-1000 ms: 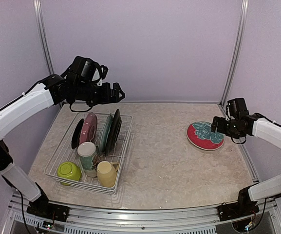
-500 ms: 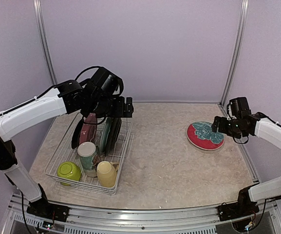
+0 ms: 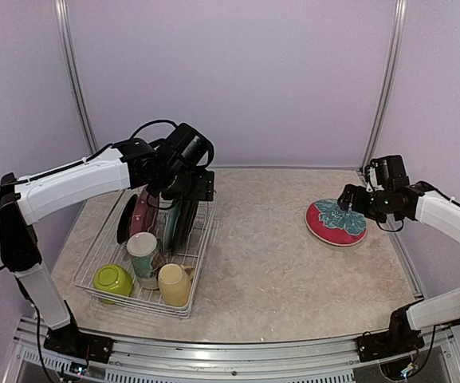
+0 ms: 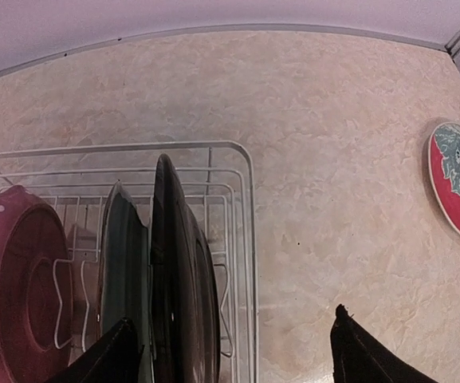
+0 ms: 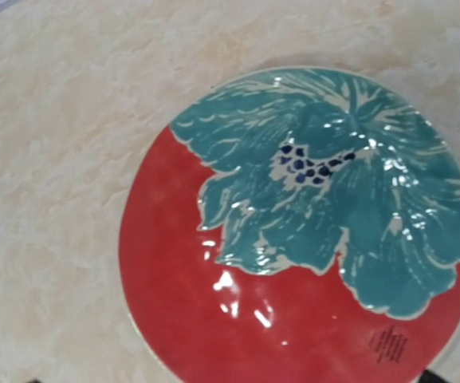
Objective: Unload the mixed dishes from the dish rack
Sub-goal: Grab the plate from the dish rack.
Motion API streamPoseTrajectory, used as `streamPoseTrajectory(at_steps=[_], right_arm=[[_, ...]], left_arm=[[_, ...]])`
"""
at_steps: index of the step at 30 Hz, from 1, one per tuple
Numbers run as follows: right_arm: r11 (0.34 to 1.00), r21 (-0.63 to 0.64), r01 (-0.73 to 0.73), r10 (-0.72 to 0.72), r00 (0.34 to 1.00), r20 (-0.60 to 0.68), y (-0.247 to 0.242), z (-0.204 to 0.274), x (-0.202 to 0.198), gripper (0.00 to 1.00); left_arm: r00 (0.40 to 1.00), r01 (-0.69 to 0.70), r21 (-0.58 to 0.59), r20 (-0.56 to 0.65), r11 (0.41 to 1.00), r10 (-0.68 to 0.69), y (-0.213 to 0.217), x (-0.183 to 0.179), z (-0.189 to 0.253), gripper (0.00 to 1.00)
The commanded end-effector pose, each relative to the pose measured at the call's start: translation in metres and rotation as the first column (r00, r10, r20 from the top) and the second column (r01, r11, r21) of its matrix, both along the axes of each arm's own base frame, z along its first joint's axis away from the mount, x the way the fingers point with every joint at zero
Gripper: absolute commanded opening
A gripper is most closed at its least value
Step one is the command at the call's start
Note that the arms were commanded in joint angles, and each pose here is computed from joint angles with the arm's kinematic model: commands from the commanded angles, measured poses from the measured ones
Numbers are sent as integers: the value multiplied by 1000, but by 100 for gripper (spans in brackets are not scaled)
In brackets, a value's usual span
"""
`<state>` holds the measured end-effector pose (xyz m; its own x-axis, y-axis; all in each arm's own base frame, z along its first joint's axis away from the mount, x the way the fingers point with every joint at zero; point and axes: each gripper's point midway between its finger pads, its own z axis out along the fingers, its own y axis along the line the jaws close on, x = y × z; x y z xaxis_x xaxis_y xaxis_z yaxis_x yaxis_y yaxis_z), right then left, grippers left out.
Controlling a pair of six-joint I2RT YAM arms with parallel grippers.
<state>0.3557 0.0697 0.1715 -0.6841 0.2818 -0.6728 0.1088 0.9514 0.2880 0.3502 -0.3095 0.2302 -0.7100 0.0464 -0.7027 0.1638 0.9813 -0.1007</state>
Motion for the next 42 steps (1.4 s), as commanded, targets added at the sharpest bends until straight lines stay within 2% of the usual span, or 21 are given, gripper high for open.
streamPoseTrajectory(at_steps=[1,8,12,16,21,25,35,42], right_arm=[[999,32,-16,15,999,36,9,13,2,99],[999,45,-27,26,999,33,15,8,4,100],[998,50,-32,31,999,31,19,5,4,100],[998,53,-40,38,999,29,23,4,4,100],[998,53,-46,44,999,30,25,6,4,100],[997,56,-46,44,999,31,26,6,5,100],[996,63,-57,55,998,29,34,7,9,100],[997,55,-56,55,998,23,37,8,10,100]], left_arm=[[999,-8,13,-35,1000,8,5,6,-12,74],[996,27,22,-80,999,-25,-1,8,-29,59],[993,48,6,-105,999,-47,-4,9,-32,47],[993,53,9,-109,999,-52,-4,9,-34,43],[991,62,7,-121,998,-60,-5,9,-36,33],[993,51,10,-111,999,-50,-2,12,-32,29],[991,59,-27,-120,998,-62,0,12,-25,8],[989,84,-76,-118,994,-93,-4,8,-11,4]])
